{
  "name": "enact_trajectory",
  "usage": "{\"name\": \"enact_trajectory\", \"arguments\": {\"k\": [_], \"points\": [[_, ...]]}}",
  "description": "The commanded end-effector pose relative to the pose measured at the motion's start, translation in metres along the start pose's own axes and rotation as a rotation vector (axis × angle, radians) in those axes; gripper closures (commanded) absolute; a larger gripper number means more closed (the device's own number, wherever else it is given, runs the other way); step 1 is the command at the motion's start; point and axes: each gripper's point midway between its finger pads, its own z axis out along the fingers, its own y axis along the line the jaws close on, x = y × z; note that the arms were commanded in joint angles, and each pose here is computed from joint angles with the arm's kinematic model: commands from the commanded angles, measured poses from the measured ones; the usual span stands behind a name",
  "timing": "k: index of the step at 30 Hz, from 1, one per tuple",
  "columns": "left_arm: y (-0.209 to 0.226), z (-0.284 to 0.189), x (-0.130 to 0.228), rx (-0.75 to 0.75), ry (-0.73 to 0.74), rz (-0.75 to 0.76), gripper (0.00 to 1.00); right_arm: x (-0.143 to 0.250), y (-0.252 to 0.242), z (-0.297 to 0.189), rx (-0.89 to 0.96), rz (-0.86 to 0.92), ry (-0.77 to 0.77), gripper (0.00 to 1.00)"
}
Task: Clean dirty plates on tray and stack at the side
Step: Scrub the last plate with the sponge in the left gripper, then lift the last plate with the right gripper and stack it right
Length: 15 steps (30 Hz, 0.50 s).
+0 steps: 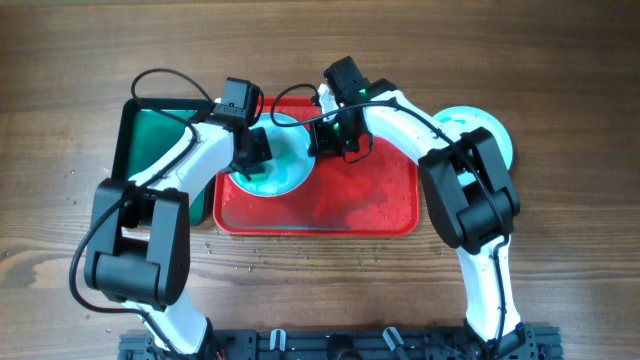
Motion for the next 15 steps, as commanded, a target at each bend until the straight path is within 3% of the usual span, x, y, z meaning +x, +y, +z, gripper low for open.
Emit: {"name": "enact_trajectory", "arguments": {"k": [1,5,9,11,13,15], "points": [[-0.011,-0.001,-0.028,0.027,-0.123,0.089,0.96,0.01,-0.012,0.013,0.034,-0.001,0.034,0.96],[-0.022,-0.002,-0.033,0.077,-0.145,0.171,0.96,0.01,-0.012,0.013,0.034,-0.001,0.034,0.96],[-0.085,-0.021,0.011,0.501,0.011,0.375,0.96,0.01,-0.013,0.013,0.037,-0.001,0.033,0.96],[-0.096,-0.031,0.023,0.618,0.06,0.393,0.96,0.009,-0.012,0.013,0.037,0.001,0.033,0.96],[-0.088,-0.029,0.016,0.601,0.05,0.36,0.96,0.01,-0.013,0.013,0.037,0.0,0.033,0.96],[-0.051,-0.013,-0.006,0.412,0.023,0.158,0.96,0.01,-0.013,0.013,0.037,0.001,0.034,0.96]]}}
